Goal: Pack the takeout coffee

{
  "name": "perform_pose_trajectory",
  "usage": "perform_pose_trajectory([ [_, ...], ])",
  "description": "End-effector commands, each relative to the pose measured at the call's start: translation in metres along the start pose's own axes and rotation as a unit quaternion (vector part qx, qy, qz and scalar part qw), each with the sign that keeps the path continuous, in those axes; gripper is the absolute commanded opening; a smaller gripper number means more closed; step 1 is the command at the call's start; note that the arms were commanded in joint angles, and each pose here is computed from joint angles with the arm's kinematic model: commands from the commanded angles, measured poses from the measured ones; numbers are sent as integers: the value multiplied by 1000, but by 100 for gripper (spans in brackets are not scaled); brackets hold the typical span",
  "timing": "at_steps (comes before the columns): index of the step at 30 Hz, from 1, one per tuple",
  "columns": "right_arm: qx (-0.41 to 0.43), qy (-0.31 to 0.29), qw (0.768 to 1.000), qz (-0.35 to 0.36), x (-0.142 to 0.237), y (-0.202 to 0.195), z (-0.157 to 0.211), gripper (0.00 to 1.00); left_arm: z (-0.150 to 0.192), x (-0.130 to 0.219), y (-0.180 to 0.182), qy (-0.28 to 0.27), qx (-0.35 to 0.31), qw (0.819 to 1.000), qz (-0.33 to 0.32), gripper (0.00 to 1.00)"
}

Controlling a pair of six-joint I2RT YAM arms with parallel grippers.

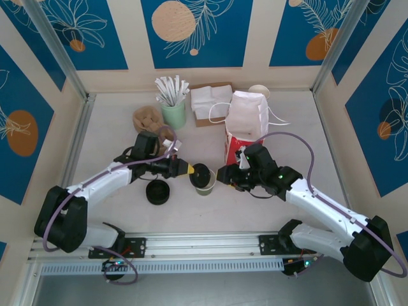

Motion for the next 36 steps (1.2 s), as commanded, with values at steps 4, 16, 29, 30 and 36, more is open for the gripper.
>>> perform_pose_trajectory([
  [4,-4,-5,1000,-1,-4,-2,-1,48,1,-2,10,8,14,1000,4,17],
  [16,-7,-5,1000,6,-10,-3,-3,48,0,-5,14,12,18,1000,3,23],
  [29,-4,-6,1000,5,-18,-2,-9,51,2,-9,23,17,27,999,-4,24],
  [30,-5,-5,1000,5,-18,-1,-9,51,3,-9,23,17,27,999,-5,25],
  [36,-3,-3,1000,6,-21,0,-11,51,4,-11,27,19,31,999,-9,26],
])
Point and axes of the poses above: each hand's point on the last joint's axis, 136 mm out from that joint toward the fingers, its own x axis back along the fingers, its own y axis along the line the jaws close on, z = x × y, the point moved 10 cm from there along x, back along the fingers, and after that the axes turned 3 degrees about -x, right-handed, at the moved point
